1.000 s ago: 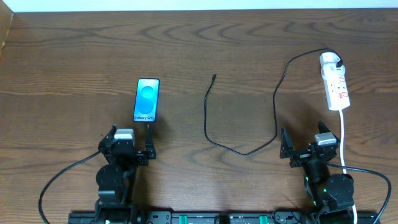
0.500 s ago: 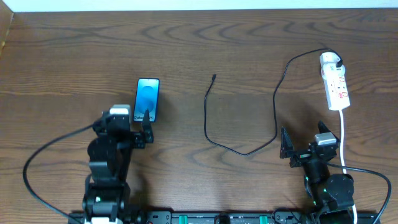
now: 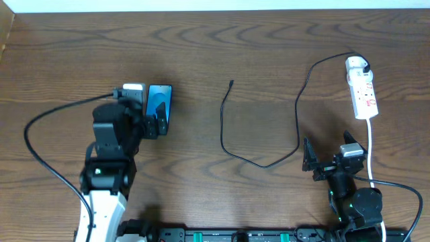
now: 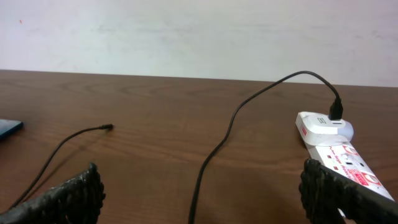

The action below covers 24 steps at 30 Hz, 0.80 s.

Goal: Plug charger to phone and switch on socket
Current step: 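Raise the left arm and move the left gripper over the phone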

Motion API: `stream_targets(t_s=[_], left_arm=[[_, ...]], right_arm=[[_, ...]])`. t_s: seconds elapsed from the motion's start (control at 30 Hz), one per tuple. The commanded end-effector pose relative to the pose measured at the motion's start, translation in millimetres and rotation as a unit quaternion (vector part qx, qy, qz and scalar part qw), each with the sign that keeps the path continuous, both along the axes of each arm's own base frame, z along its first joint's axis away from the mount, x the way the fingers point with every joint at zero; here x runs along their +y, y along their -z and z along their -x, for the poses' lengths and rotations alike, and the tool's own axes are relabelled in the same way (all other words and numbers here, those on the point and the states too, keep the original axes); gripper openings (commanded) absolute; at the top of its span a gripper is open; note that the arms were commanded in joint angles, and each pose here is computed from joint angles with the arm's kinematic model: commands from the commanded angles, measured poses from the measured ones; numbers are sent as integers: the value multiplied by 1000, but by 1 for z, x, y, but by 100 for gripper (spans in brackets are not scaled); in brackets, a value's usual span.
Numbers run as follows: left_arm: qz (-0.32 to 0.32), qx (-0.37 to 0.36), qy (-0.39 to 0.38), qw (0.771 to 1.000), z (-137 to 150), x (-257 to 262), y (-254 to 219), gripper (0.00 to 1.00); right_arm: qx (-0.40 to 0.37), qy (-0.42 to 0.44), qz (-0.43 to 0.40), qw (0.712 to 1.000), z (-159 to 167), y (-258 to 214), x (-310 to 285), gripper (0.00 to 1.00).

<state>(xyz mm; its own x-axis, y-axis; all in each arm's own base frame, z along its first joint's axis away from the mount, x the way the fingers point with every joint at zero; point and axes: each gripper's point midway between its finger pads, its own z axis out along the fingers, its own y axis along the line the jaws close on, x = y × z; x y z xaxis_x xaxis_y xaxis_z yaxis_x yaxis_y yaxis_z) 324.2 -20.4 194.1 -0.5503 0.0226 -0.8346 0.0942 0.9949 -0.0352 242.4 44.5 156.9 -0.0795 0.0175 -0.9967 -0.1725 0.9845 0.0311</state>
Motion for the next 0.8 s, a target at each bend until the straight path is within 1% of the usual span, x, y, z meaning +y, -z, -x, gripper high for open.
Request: stream_targets(t_s=[0.0,0.13,0.33,0.4,0.57,0.77], left_arm=[[4,8,8,1000,-14,-3,-22,95],[15,35,24,999,-24,-10,-34,96],[19,83,22,996,-40,-11,-50,95],[20,113,22,993,-48,-11,-54,96],[20,163,21,986,-59,-11,-51,96],[20,239,19,971,-69,-12,-31,95]], right_arm=[[-1,-7,4,1000,1,0,3,99],[-1,-7,4,1000,1,0,3,99],[-1,-7,4,1000,1,0,3,99],[-1,-7,4,1000,1,0,3,99],[-1,-7,4,1000,1,0,3,99],[-1,-7,4,1000,1,0,3,99]])
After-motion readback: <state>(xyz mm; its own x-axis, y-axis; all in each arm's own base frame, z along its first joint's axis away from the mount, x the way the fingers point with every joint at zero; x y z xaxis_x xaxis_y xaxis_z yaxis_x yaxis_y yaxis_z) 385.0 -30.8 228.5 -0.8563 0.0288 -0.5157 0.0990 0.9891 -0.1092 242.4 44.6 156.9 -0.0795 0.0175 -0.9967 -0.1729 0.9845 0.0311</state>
